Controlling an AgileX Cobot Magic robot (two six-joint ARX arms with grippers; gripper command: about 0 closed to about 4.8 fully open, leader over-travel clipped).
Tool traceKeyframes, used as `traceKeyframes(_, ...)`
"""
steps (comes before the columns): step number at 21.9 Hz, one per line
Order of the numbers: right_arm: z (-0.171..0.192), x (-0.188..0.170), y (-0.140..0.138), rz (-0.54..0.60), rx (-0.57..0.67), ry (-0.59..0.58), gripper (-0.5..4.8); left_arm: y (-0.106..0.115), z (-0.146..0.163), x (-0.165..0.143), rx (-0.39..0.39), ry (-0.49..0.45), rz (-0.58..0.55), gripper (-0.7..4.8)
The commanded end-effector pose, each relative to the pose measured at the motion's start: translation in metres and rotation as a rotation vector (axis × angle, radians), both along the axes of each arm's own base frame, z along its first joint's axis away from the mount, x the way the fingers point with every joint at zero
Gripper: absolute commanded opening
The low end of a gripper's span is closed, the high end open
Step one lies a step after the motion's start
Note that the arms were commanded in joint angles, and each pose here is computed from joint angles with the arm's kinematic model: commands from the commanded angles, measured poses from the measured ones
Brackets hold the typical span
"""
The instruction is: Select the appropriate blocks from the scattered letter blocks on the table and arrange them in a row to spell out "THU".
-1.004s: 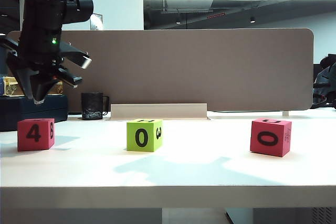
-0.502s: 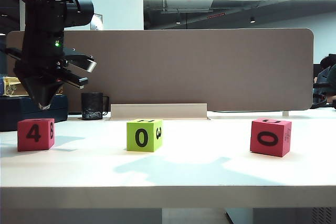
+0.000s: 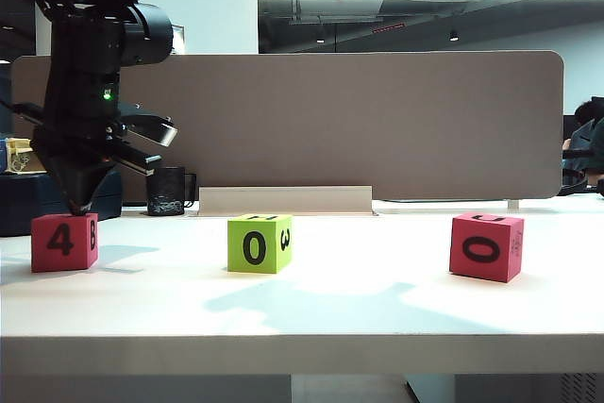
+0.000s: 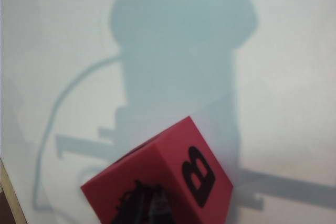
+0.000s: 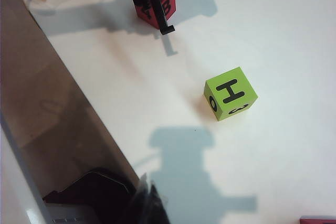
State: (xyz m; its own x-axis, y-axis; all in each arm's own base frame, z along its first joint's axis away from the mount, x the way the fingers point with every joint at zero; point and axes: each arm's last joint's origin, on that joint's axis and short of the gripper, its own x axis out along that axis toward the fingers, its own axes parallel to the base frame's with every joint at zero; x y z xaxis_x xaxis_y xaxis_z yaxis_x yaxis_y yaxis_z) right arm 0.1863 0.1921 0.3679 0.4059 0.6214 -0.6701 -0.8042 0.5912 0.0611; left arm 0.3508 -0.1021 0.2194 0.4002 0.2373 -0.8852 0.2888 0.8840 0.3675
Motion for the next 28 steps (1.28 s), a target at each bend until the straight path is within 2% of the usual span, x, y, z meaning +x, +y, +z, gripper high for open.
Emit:
traceKeyframes(1,0.003,-0.001,0.000,0.007,0.016,-0.015,-0.05,-0.001,-0.008,0.002,-0.031,0.031,-0.009,0.19)
traceKeyframes(7,0.004,0.000,0.001,0.006,0.023,-0.023,-0.05,-0.004,-0.009,0.004,-0.088,0.025,-0.028,0.19)
traceKeyframes(12,0.005,0.001,0.001,0.006,0.029,-0.029,-0.05,-0.008,-0.009,0.003,-0.202,0.062,-0.071,0.19)
traceKeyframes(17,0.004,0.001,0.001,0.006,0.029,-0.028,-0.05,-0.010,-0.009,0.004,-0.256,0.067,-0.092,0.20)
traceKeyframes(22,0.004,0.001,0.002,0.006,0.030,-0.030,-0.05,-0.017,0.005,0.007,-0.297,0.024,-0.123,0.22)
traceKeyframes(24,0.004,0.001,0.002,0.006,0.030,-0.030,-0.05,-0.024,0.016,0.004,-0.323,0.037,-0.151,0.22)
traceKeyframes(28,0.004,0.001,0.002,0.005,0.029,-0.030,-0.05,-0.032,0.023,-0.002,-0.307,0.080,-0.169,0.21)
